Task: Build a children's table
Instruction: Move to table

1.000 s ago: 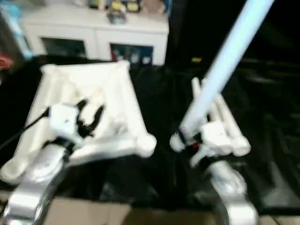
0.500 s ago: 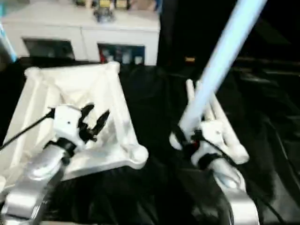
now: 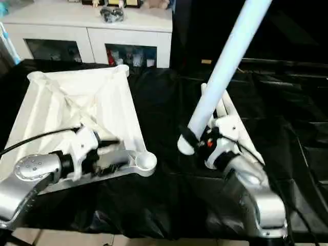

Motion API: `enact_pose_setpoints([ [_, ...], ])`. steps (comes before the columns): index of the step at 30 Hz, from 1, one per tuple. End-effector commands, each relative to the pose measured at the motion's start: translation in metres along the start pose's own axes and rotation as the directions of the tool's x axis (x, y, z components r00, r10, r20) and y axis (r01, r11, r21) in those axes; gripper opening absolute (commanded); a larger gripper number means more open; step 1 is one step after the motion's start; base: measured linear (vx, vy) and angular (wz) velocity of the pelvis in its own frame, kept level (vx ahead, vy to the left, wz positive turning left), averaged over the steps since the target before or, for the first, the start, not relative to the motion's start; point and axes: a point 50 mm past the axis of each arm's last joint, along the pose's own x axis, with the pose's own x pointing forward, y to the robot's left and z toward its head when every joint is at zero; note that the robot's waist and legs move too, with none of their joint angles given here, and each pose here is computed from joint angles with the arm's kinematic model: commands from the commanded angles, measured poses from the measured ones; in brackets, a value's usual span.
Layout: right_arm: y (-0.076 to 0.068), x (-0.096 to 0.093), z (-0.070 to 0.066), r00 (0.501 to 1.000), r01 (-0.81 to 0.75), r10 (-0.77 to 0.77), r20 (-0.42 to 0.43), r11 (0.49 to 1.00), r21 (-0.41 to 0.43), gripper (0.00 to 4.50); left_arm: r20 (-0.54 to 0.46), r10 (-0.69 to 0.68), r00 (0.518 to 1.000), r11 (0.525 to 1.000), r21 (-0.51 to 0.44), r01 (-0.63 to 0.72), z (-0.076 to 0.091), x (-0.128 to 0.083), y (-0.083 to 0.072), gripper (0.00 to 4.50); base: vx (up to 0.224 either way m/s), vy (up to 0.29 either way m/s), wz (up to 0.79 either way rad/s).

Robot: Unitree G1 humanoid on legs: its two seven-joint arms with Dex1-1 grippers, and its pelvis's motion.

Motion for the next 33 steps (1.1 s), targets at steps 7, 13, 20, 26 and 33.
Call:
enact_pose_setpoints([
  [7, -0.004, 0.002, 0.01, 0.997, -0.03, 0.026, 0.068, 0.998, 0.056, 1.89, -0.105, -0.037, 0.994, 0.999, 0.005, 0.037, -0.015, 0.005, 0.014, 4.33, 0.0, 0.0, 0.0],
  [13, 0.001, 0.0, 0.006, 0.997, -0.068, 0.066, 0.036, 0.997, 0.04, 1.89, -0.108, -0.083, 0.991, 0.996, -0.05, 0.078, -0.017, 0.005, 0.016, 3.7, 0.0, 0.0, 0.0],
  [20, 0.0, -0.002, 0.003, 0.998, -0.056, 0.055, 0.018, 0.995, 0.081, 1.88, -0.125, -0.119, 0.985, 0.99, -0.084, 0.109, -0.021, 0.006, 0.012, 3.08, 0.0, 0.0, 0.0],
  [26, 0.002, -0.001, 0.001, 0.998, -0.056, 0.055, 0.014, 0.994, 0.091, 1.88, -0.143, -0.118, 0.983, 0.99, -0.099, 0.104, -0.025, 0.002, 0.012, 2.53, 0.0, 0.0, 0.0],
  [33, 0.004, -0.001, 0.0, 0.998, -0.067, 0.066, 0.013, 0.995, 0.068, 1.88, -0.192, -0.12, 0.974, 0.989, -0.105, 0.101, -0.031, -0.002, 0.014, 1.82, 0.0, 0.0, 0.0],
])
